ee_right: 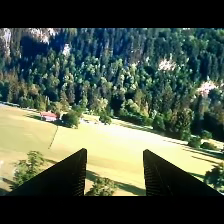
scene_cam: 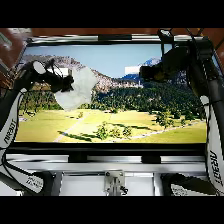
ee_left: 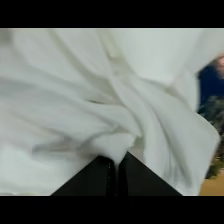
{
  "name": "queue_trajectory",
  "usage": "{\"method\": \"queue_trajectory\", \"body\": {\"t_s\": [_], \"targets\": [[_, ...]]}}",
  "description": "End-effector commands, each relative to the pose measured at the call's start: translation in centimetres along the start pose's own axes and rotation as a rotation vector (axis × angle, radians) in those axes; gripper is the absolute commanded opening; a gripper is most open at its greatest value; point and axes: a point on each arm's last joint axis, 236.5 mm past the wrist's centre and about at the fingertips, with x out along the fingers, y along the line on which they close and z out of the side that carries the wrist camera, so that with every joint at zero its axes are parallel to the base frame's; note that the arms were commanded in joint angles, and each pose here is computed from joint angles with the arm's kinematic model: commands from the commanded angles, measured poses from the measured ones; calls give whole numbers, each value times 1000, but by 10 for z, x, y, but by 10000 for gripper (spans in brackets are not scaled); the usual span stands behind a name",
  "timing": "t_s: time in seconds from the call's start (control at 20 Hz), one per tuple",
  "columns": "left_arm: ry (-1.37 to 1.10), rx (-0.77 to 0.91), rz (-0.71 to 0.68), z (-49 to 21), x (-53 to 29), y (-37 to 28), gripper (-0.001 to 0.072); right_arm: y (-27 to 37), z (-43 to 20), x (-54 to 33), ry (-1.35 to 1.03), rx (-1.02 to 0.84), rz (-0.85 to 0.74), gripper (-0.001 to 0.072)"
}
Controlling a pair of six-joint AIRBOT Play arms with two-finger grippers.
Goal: Fold the shirts.
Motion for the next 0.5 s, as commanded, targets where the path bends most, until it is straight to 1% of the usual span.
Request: {"method": "queue_trajectory", "body": {"t_s": [0.0, 0.05, 0.1, 0.15, 0.2, 0.25, 0.35, 0.4, 0.45], "targets": [[-270, 152, -266, 44, -114, -109, 31, 4, 29, -35, -136, -20, 8, 459], [-393, 290, -374, 43, -178, -158, 31, 6, 50, -65, -243, -35, 6, 459], [-495, 430, -439, 30, -235, -195, 31, 6, 69, -100, -358, -48, -1, 459], [-586, 565, -478, 8, -286, -225, 31, 5, 87, -142, -487, -60, -11, 459], [-644, 667, -510, -17, -322, -245, 32, 6, 99, -182, -601, -69, -15, 460], [-665, 726, -545, -43, -348, -260, 31, 8, 104, -220, -698, -74, -7, 460], [-586, 809, -582, -92, -358, -272, 31, 9, 93, -277, -802, -81, 5, 459], [-506, 848, -584, -114, -348, -273, 31, 7, 80, -289, -793, -104, -7, 408], [-411, 865, -574, -133, -329, -272, 31, 3, 65, -291, -752, -137, -30, 336]]}}
